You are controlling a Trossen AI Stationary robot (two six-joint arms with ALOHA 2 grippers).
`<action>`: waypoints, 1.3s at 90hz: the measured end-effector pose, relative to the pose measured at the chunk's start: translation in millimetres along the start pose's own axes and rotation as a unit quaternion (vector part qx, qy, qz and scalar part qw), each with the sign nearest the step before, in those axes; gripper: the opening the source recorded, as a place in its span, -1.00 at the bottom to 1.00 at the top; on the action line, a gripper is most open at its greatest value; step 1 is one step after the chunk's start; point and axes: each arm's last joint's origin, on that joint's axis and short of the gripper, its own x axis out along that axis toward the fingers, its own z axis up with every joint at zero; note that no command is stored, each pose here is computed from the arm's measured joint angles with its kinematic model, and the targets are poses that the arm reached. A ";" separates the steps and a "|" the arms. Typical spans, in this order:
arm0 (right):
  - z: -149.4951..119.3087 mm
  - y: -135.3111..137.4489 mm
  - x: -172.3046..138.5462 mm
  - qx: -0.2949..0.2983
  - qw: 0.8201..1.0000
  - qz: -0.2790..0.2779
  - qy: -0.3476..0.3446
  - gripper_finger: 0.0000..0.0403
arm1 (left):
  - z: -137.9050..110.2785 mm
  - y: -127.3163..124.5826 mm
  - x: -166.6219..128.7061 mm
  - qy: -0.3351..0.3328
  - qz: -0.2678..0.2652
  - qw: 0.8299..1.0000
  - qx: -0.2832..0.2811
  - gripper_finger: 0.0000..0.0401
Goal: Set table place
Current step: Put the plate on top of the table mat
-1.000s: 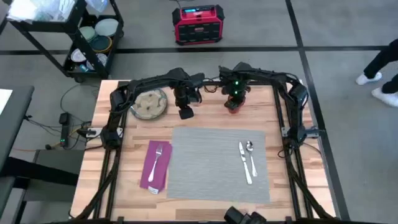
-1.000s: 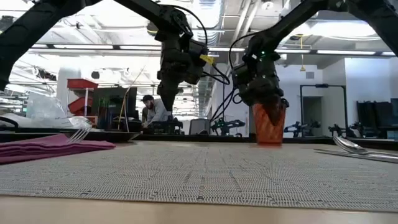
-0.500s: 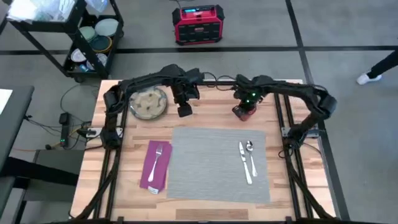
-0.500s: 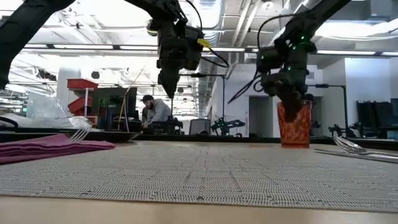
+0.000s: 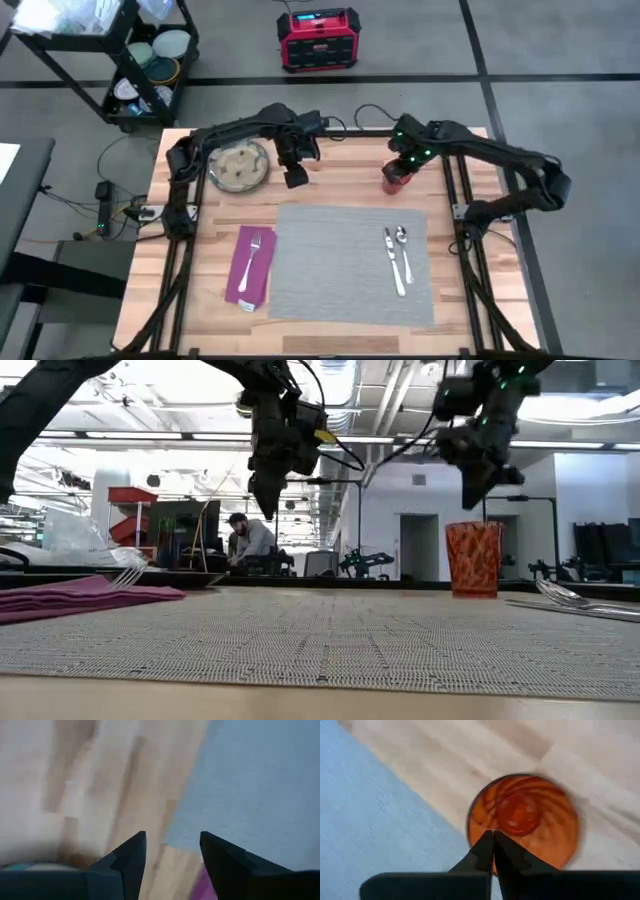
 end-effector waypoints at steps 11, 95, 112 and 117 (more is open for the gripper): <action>-3.1 -0.6 -29.2 0.008 0.998 -0.002 -0.061 -1.00 | 0.5 22.7 -2.0 -0.017 0.040 0.998 -0.039 -0.15; -16.9 15.7 -49.7 -0.022 0.993 -0.003 -0.113 -1.00 | -53.1 96.5 112.6 0.002 0.039 0.967 -0.251 -0.15; -15.1 16.6 -49.7 -0.031 0.992 0.000 -0.121 -1.00 | -23.2 73.7 114.1 -0.099 -0.068 0.961 -0.249 -0.15; -14.9 16.2 -49.7 -0.030 0.992 -0.001 -0.121 -1.00 | -15.7 67.6 114.1 -0.124 -0.091 0.955 -0.254 -0.15</action>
